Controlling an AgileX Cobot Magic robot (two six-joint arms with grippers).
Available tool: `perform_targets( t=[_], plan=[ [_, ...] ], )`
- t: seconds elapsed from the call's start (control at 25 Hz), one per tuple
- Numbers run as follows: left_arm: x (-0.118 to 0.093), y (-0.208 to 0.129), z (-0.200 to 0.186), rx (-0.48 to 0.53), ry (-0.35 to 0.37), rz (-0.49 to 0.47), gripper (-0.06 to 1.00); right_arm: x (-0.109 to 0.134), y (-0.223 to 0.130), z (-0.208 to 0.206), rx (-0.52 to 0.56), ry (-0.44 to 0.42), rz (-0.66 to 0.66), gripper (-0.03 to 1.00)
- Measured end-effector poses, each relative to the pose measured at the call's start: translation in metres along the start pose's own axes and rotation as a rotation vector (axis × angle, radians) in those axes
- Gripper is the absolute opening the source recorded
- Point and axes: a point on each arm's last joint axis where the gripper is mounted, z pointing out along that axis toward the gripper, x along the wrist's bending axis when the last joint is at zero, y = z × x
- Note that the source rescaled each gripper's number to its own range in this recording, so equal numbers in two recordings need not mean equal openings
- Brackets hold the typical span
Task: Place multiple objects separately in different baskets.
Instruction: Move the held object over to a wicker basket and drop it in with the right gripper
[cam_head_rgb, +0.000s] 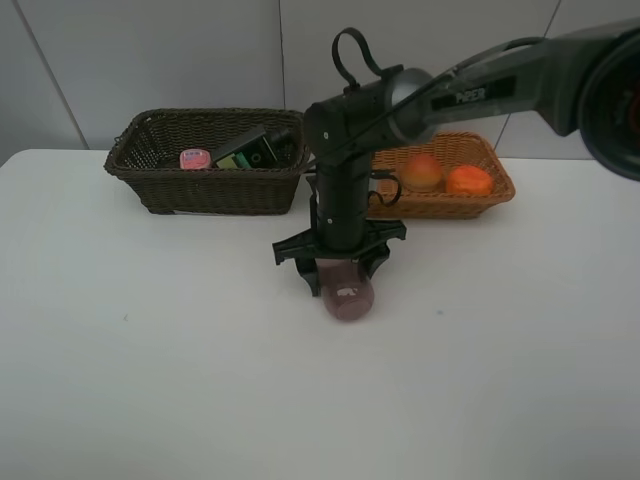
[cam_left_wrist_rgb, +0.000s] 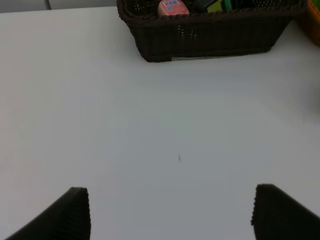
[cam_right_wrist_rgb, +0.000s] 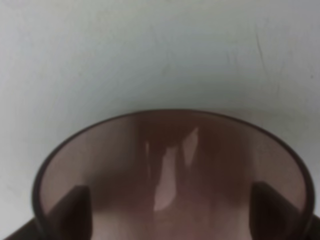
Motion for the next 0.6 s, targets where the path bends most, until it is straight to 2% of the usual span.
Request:
perform_targets(
  t=[0.44,0.6],
  plan=[
    [0.000,0.000,0.000,0.000,0.000,0.000,0.75,-0.002,-0.007,0.000,0.073,-0.025,-0.040,0.13],
    [0.000,0.000,0.000,0.000,0.000,0.000,0.75,-0.003,-0.007,-0.011,0.053,-0.014,-0.041,0.13]
  ],
)
